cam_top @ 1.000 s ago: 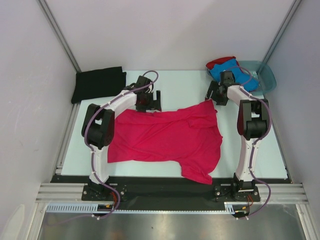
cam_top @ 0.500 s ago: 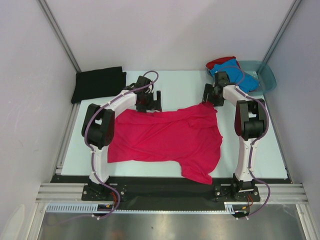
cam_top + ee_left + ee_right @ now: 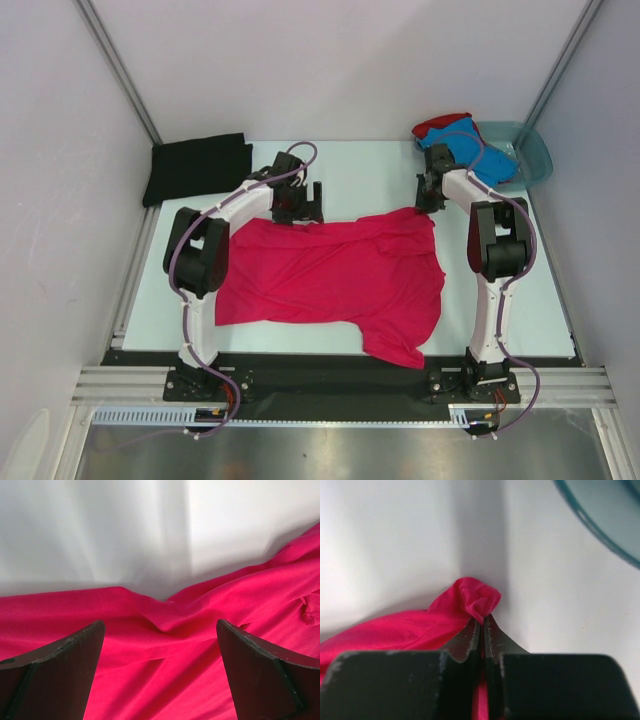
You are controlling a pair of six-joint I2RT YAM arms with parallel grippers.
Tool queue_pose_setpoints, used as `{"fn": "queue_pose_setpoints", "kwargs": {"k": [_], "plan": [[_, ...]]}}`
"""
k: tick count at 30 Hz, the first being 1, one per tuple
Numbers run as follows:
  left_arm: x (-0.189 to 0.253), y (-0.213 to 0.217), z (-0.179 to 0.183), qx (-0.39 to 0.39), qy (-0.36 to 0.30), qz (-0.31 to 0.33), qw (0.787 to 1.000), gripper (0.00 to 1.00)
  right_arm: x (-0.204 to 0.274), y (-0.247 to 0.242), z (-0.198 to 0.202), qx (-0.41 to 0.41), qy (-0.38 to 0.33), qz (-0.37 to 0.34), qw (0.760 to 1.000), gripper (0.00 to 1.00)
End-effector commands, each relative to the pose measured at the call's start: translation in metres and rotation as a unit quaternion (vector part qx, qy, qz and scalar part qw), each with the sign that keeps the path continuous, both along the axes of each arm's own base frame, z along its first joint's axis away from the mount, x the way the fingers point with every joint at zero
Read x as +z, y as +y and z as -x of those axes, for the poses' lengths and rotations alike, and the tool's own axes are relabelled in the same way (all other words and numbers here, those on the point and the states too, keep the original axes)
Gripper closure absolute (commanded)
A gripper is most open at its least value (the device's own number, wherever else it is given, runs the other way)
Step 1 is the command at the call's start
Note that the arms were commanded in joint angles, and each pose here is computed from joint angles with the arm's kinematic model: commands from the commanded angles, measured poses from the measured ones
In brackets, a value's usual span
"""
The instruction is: Fold and stack the t-shirts
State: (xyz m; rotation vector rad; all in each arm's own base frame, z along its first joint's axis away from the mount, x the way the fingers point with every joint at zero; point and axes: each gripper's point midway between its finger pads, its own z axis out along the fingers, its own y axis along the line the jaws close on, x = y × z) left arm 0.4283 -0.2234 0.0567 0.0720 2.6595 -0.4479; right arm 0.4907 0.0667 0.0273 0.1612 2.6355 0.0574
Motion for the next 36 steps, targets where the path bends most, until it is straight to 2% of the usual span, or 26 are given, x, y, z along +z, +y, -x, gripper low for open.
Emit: {"fn": "queue_pose_setpoints", "kwargs": {"k": [1,14,17,18,20,21,23,24,26,27,30,31,33,34,36], "plan": [[0.010,-0.001,-0.007,-0.008,-0.016,0.009,1.000,0.00,0.037,-0.003,-0.023,0.001,-0.055,0.011,0.998,0.97],[0.003,0.000,-0.008,-0.007,-0.013,0.005,1.000,0.00,0.071,0.011,-0.078,0.026,-0.150,-0.014,0.988,0.92],[0.002,0.002,-0.008,-0.007,-0.011,0.003,1.000,0.00,0.065,0.012,-0.083,0.034,-0.149,-0.009,0.988,0.82],[0.000,0.001,-0.007,-0.007,-0.010,0.003,1.000,0.00,0.066,0.013,-0.085,0.036,-0.150,-0.007,0.988,0.61],[-0.002,0.002,-0.005,-0.007,-0.009,0.001,1.000,0.00,0.061,0.013,-0.084,0.040,-0.144,0.000,0.989,0.32],[-0.002,0.003,-0.005,-0.007,-0.009,0.001,1.000,0.00,0.056,0.013,-0.082,0.040,-0.140,0.003,0.989,0.25],[-0.004,0.009,-0.002,0.001,-0.009,-0.009,1.000,0.00,0.062,0.014,-0.079,0.041,-0.146,0.007,0.988,0.18],[-0.003,0.011,-0.002,0.006,-0.013,-0.016,1.000,0.00,0.081,0.015,-0.078,0.044,-0.168,0.012,0.985,0.11],[-0.001,0.026,-0.002,0.029,-0.027,-0.044,0.998,0.00,0.087,0.020,-0.068,0.051,-0.179,0.021,0.982,0.09],[0.002,0.030,-0.002,0.038,-0.032,-0.051,0.998,0.00,0.114,0.018,-0.065,0.048,-0.205,0.027,0.977,0.08],[0.010,0.056,-0.001,0.077,-0.049,-0.103,0.990,0.00,0.130,0.023,-0.044,0.052,-0.207,0.024,0.977,0.06],[0.008,0.064,0.001,0.089,-0.050,-0.120,0.988,0.00,0.150,0.025,-0.037,0.051,-0.220,0.016,0.974,0.06],[0.014,0.083,0.000,0.119,-0.062,-0.151,0.979,0.00,0.153,0.030,-0.021,0.057,-0.209,0.008,0.976,0.06],[0.014,0.087,0.001,0.127,-0.062,-0.156,0.978,0.00,0.169,0.032,-0.014,0.058,-0.221,0.006,0.974,0.07],[0.017,0.099,0.000,0.153,-0.065,-0.158,0.973,0.00,0.168,0.038,0.000,0.067,-0.213,0.004,0.975,0.06]]}}
